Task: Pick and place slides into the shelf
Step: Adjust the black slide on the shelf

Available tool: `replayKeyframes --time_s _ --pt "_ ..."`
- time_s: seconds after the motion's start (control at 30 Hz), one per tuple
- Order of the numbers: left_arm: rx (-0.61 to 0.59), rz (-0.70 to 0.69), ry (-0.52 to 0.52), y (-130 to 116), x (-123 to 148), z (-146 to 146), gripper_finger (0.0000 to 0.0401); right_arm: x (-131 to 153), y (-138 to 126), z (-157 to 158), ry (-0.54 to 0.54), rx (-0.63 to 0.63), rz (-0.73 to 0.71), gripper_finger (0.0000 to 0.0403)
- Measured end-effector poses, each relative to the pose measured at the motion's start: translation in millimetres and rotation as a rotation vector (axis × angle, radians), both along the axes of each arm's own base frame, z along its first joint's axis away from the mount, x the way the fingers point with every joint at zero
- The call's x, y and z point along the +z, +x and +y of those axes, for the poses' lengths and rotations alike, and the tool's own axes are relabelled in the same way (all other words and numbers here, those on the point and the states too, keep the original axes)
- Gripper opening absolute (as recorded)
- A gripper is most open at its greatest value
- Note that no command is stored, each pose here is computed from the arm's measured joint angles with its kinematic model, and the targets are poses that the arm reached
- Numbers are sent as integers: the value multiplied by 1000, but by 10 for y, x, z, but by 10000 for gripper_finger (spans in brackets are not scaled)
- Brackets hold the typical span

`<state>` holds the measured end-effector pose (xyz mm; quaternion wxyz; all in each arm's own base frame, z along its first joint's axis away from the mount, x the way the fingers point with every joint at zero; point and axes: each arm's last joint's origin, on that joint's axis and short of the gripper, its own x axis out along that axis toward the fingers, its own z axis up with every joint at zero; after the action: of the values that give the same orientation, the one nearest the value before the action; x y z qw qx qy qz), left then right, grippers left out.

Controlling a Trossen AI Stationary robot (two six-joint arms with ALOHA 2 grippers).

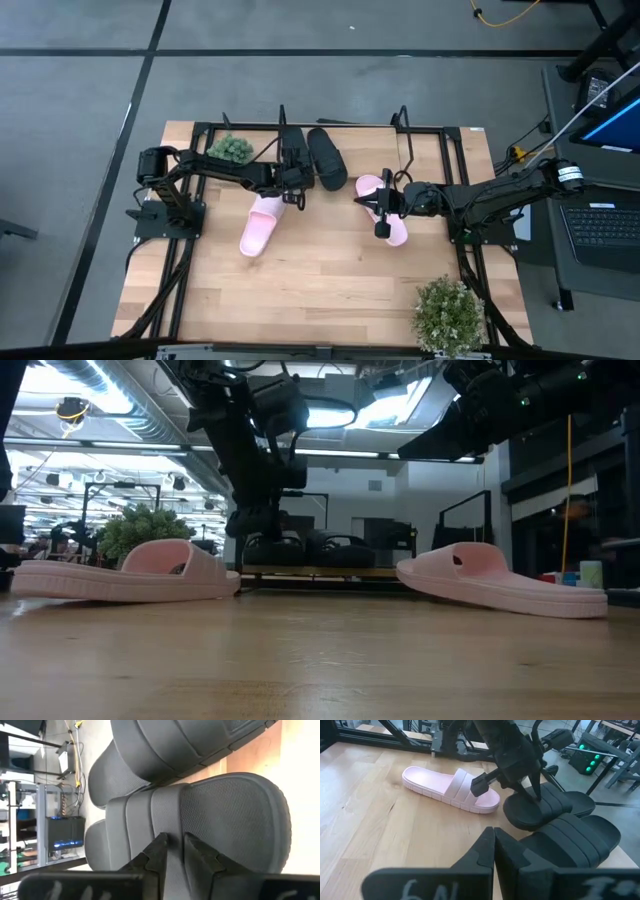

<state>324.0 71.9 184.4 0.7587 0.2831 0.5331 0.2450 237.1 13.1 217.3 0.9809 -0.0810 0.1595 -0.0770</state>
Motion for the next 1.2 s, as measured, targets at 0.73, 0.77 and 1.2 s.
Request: replayKeyframes --time_s 0.73,0.77,1.2 --pt "-28 33 20 1 -3 -24 140 -1 0 1 0 0 1 10" --pt "-34 36 21 3 -3 -37 145 -1 0 1 0 0 1 10" --pt "-118 -58 112 -81 403 -347 155 -5 -2 0 -1 0 5 10"
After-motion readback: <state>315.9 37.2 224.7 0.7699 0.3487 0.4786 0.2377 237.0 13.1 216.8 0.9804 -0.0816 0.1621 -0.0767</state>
